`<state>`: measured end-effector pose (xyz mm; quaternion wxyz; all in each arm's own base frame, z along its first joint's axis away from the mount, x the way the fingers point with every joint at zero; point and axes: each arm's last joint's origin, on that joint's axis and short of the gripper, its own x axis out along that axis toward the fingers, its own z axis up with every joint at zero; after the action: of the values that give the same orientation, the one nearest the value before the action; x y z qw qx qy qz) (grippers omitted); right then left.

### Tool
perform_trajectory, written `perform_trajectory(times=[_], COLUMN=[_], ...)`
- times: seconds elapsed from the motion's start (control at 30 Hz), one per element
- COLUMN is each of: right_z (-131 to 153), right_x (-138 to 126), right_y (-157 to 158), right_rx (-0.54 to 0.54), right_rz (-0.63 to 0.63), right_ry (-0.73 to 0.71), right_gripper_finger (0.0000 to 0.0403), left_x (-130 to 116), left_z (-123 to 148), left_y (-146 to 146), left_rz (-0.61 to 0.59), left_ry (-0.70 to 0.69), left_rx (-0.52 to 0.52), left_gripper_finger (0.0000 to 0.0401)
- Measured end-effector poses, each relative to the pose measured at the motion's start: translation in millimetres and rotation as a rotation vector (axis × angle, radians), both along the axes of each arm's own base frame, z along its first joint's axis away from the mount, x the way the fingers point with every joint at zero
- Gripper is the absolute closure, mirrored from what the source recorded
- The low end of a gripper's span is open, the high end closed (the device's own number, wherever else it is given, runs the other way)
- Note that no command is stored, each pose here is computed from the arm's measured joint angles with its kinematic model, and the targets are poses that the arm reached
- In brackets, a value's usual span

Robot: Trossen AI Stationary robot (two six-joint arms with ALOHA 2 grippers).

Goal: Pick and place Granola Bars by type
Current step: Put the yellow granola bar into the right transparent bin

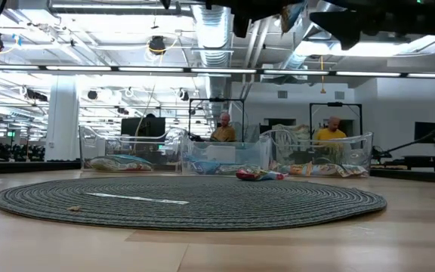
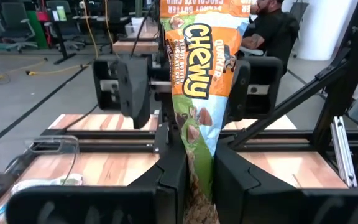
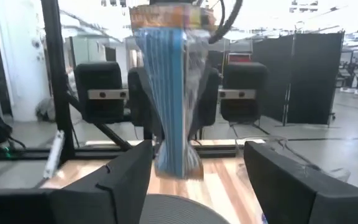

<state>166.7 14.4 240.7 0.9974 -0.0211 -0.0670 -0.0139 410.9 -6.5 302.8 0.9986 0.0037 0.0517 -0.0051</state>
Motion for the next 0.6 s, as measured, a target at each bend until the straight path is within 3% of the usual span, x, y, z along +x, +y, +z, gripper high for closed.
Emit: perform_trajectory(times=[0.6], right_z=[20], right_x=[40], right_y=[4], right_rx=[-0.064], right_rz=[-0.002], right_ry=[0.034], right_gripper_finger=[0.0154], left_x=[-1], left_z=[-7], left_y=[1], left_rz=[0.03], left_ry=[0.073], left_rx=[0.038], left_gripper_finger=[0.035])
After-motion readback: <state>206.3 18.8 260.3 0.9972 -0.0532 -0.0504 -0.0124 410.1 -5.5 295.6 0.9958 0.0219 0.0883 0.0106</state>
